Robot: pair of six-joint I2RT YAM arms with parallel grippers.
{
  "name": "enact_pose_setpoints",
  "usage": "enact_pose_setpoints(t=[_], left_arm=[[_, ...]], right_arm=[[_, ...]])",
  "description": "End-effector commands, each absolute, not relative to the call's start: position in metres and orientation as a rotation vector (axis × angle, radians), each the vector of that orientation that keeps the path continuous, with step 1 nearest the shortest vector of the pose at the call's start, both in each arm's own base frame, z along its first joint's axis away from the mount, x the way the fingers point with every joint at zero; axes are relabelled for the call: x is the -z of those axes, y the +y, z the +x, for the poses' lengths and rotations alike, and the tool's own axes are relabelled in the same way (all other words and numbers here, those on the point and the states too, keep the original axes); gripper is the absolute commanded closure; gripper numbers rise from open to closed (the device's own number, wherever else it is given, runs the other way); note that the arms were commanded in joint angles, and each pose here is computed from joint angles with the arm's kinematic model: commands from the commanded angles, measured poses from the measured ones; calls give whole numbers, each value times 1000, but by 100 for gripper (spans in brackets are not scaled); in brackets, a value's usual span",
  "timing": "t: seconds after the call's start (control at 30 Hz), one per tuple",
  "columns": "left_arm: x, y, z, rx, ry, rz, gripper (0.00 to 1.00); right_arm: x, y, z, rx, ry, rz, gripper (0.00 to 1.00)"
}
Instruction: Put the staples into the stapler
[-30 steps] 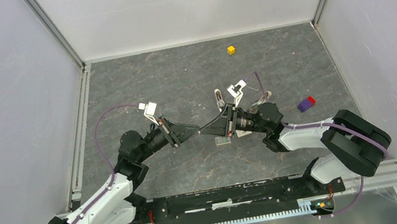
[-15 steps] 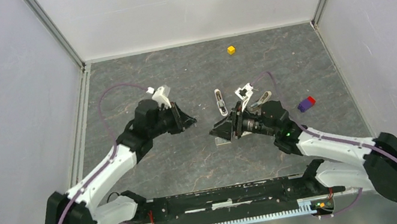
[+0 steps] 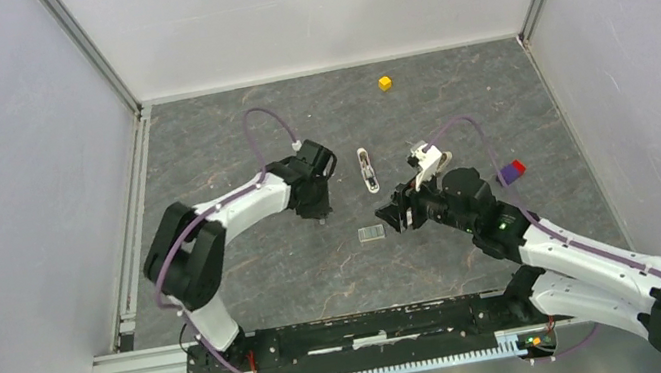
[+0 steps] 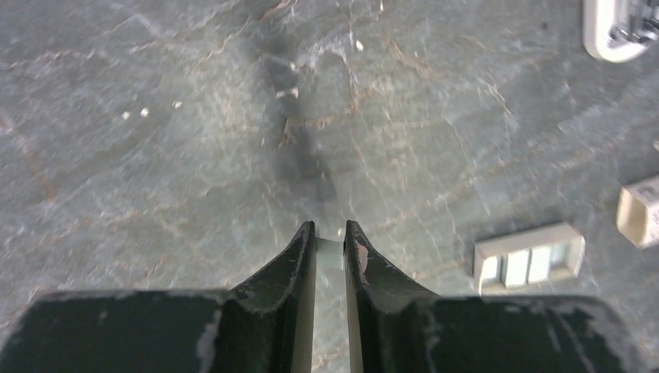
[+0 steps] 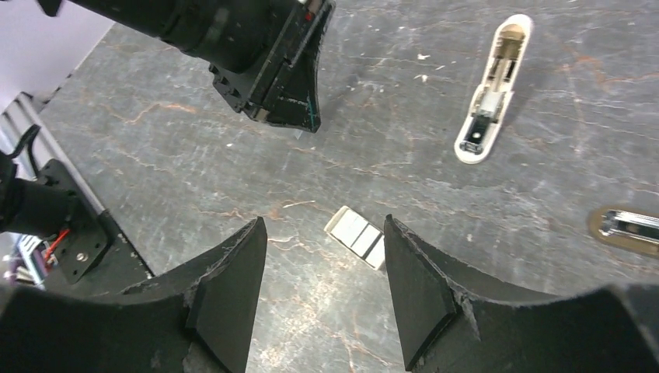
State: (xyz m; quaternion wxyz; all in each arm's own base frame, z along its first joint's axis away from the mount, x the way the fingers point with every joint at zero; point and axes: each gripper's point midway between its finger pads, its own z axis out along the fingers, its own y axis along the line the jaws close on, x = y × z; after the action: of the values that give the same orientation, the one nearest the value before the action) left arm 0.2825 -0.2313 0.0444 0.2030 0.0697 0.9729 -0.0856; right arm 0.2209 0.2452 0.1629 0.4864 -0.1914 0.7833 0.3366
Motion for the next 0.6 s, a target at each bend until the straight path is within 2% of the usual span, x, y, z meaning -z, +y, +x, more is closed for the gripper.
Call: enact_pose_setpoints(t=[0.0, 0.2, 0.27, 0.4, 0.57], left_arm=[[-29, -234, 292, 123, 2758, 230, 79], [-27, -243, 294, 147, 2780, 183, 62], [-34, -247, 296, 185, 2769, 166, 51], [-61, -253, 303, 329, 2715, 95, 48], [-137, -228, 319, 482, 2500, -6, 38]], right_arm=[[-178, 230, 232, -703, 1856, -454, 36], [-175, 217, 241, -606, 1896, -406, 36], [-173, 216, 244, -595, 1930, -366, 36], [-172, 221, 249, -610, 1982, -300, 38], [-166, 238, 255, -679, 2059, -215, 41]])
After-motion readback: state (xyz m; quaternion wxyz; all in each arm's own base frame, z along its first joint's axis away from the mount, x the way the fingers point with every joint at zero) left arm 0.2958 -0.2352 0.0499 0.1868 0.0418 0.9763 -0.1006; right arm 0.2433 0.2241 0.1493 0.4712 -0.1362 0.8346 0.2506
